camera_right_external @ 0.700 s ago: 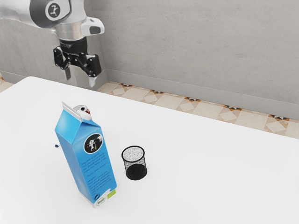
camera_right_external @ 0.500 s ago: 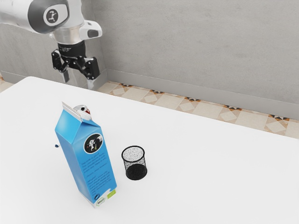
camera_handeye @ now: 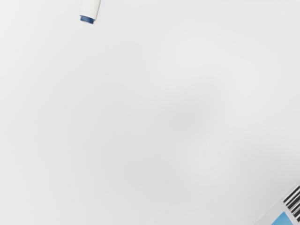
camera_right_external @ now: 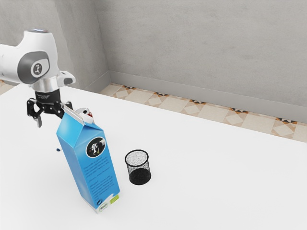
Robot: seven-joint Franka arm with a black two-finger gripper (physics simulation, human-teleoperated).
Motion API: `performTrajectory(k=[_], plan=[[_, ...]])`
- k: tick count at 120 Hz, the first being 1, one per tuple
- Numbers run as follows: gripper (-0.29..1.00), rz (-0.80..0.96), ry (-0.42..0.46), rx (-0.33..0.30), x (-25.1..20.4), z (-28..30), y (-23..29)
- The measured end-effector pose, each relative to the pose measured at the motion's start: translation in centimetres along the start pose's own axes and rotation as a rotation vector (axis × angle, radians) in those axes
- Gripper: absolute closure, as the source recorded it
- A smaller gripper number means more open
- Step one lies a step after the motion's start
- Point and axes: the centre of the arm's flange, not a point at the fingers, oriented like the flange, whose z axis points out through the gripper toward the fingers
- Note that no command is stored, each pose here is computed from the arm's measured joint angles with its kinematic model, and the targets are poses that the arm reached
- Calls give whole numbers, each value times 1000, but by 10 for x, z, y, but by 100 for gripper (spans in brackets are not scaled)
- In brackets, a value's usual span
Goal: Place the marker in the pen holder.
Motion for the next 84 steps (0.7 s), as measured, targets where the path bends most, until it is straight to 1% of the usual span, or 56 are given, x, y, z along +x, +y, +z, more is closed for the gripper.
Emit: performTrajectory(k=[19, 31, 55, 84], plan=[[0, -17, -28, -12, 28, 50, 0], [0, -26, -28, -18, 41, 72, -3], [0, -66, -32, -27, 65, 117, -38], [1, -54, -22, -36, 93, 155, -50]])
